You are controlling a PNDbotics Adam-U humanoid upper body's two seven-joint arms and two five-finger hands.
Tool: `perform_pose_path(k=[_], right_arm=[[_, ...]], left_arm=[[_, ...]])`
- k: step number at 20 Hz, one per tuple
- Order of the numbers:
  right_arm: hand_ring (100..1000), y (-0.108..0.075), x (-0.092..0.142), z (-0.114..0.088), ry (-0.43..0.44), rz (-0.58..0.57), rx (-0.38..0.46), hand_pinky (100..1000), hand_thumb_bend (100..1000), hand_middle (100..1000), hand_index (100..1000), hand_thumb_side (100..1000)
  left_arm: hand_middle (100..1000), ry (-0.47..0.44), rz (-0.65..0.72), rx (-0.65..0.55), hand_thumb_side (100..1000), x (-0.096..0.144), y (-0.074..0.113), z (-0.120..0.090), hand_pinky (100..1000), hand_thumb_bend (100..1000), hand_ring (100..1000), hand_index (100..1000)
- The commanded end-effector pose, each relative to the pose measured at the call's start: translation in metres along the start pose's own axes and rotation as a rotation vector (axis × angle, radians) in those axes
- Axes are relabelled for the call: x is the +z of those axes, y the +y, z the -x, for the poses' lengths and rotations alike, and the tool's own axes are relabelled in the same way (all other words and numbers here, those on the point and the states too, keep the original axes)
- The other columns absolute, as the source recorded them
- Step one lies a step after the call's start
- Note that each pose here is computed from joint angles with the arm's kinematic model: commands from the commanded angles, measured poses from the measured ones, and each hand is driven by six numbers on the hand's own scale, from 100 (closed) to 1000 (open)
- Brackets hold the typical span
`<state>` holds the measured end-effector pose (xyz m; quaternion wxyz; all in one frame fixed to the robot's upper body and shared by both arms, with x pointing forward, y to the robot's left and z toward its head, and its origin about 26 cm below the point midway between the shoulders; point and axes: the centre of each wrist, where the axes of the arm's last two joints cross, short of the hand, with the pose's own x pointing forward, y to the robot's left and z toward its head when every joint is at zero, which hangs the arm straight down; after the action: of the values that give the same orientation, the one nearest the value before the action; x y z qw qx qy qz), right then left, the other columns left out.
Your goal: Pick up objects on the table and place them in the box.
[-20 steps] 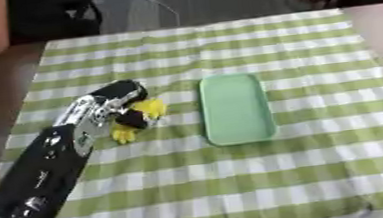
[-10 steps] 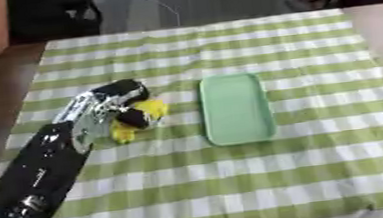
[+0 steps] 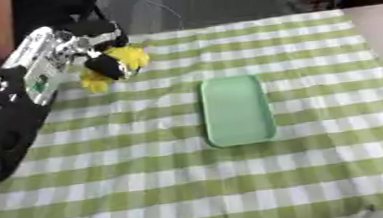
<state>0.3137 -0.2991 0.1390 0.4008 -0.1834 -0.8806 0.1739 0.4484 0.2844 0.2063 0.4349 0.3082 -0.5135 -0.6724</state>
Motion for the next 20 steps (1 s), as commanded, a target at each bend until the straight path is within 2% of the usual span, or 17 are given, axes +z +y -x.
perform_pose_path(k=[1, 9, 13, 15, 20], right_arm=[[751, -0.006, -0.004, -0.003, -0.021, -0.004, 0.023, 679, 100, 775, 880, 840], [751, -0.007, -0.004, -0.003, -0.023, -0.001, 0.022, 679, 100, 775, 880, 840], [751, -0.006, -0.004, -0.004, -0.023, -0.002, 0.020, 679, 100, 775, 880, 840], [751, -0.006, -0.005, -0.004, -0.025, -0.002, 0.017, 679, 100, 775, 880, 840], [752, -0.002, -0.006, -0.006, -0.034, -0.009, 0.002, 679, 100, 775, 880, 840]], left_arm=[[100, -0.002, -0.033, -0.038, 421, 0.011, 0.026, -0.001, 100, 100, 100, 190], [100, -0.034, -0.061, -0.019, 420, 0.008, 0.030, -0.012, 100, 100, 100, 192], [100, -0.070, -0.084, 0.000, 419, -0.001, 0.031, -0.025, 100, 100, 100, 192], [100, -0.104, -0.102, 0.005, 417, -0.011, 0.034, -0.039, 100, 100, 100, 192], [100, -0.216, -0.132, 0.014, 416, -0.049, 0.034, -0.095, 100, 100, 100, 192]])
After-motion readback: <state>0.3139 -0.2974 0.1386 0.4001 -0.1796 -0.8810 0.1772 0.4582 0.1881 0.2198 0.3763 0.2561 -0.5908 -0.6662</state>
